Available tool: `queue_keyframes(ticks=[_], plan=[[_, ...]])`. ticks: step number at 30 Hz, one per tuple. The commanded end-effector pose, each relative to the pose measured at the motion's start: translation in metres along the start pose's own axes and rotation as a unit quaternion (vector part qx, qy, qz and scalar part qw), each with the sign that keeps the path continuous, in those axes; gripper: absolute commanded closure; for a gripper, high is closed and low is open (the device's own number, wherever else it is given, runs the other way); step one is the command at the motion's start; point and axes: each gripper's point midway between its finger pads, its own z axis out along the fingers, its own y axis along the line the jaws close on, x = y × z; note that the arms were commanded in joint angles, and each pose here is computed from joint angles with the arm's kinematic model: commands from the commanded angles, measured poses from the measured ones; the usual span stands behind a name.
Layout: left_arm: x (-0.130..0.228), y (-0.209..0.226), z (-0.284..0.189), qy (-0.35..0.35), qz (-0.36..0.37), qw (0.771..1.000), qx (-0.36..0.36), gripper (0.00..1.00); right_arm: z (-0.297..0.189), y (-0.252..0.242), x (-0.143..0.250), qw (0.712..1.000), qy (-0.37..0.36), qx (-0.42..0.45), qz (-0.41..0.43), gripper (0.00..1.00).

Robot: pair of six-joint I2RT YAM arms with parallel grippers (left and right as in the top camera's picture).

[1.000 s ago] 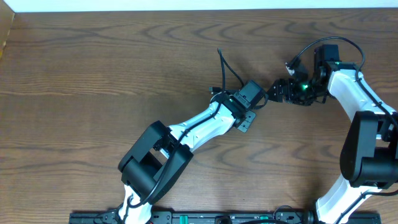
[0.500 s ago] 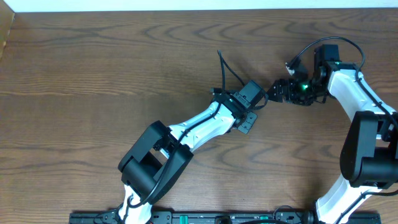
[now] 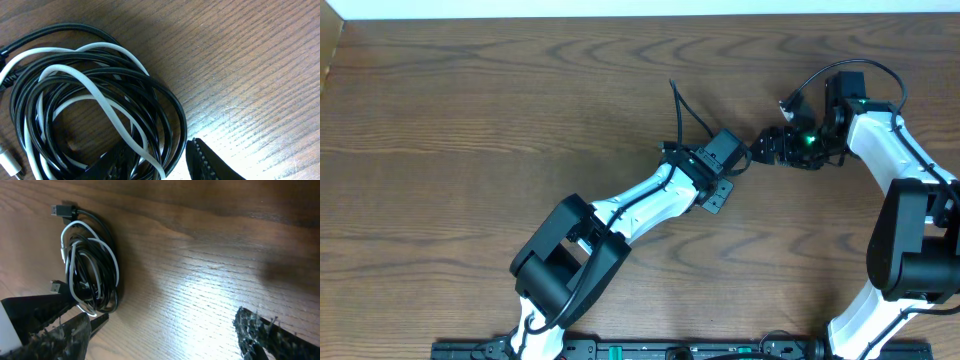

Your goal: Untangle cables

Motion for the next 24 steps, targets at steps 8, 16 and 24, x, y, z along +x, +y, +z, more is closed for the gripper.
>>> queue_keyframes(ticks=[8,16,24], plan=[[0.022,0.004,0.03,0.04,0.0,0.999,-0.012,0.62,0.004,0.002,0.002,1.0,0.007,-0.002,0.002,0.12],[0.02,0.003,0.03,0.036,0.0,0.999,-0.011,0.55,-0.007,-0.055,0.004,0.984,0.0,0.158,0.078,0.08],[0.02,0.002,0.03,0.035,0.001,0.999,-0.01,0.54,-0.014,-0.072,0.006,0.974,-0.005,0.203,0.103,0.02]])
